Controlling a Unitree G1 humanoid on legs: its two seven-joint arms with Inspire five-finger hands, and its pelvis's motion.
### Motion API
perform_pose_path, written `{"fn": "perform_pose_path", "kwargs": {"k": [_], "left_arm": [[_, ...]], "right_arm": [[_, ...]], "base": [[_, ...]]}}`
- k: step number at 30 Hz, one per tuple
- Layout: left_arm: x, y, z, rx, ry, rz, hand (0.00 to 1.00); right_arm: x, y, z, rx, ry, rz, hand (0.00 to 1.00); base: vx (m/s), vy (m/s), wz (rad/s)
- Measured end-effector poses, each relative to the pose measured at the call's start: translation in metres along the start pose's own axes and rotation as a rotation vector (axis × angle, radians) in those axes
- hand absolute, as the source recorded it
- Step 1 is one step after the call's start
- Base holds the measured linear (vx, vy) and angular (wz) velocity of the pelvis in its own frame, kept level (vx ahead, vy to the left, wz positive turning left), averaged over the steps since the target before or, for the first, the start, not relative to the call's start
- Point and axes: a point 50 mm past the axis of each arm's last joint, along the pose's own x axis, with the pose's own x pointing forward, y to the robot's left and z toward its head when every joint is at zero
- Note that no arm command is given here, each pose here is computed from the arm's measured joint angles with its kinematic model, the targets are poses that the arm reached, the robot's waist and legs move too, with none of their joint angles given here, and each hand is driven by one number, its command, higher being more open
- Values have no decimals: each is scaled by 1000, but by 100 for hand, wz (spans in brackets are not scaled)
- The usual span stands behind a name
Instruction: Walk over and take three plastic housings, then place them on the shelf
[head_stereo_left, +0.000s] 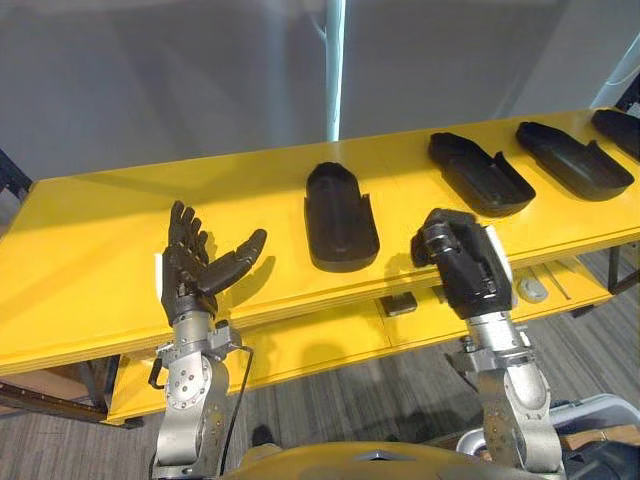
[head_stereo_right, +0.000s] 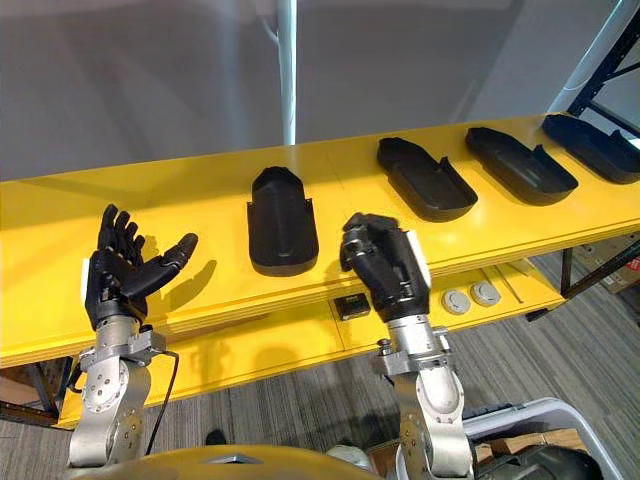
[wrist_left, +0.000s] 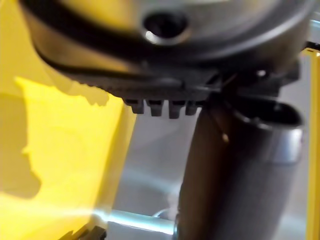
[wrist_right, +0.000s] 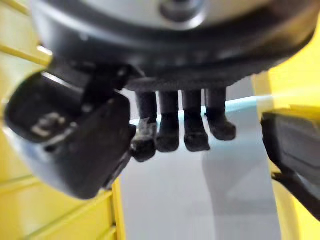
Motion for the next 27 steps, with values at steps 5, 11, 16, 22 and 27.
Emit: {"fn": "perform_pose_path", "kwargs": {"k": [5, 11, 16, 22, 27], "left_arm": [[-3, -2, -3, -3, 14, 8, 100], [-9, -3, -8, -2, 45, 21, 100], [-12, -9, -10, -12, 58, 19, 100], [-12, -9, -10, -12, 59, 33, 100], [-12, -10, -8, -23, 34, 23, 100]], "right_arm": [[-16, 21, -22, 181, 155, 116, 0], [-32, 35, -34, 258, 253, 219, 0], [-34, 40, -44, 279, 298, 208, 0], [-35, 42, -67, 268, 392, 142, 0], [-24, 38, -77, 193, 411, 107, 0]], "base": [[47, -6, -5], [33, -5, -2], [0, 0, 0], [-2, -1, 4], [13, -6, 15]]}}
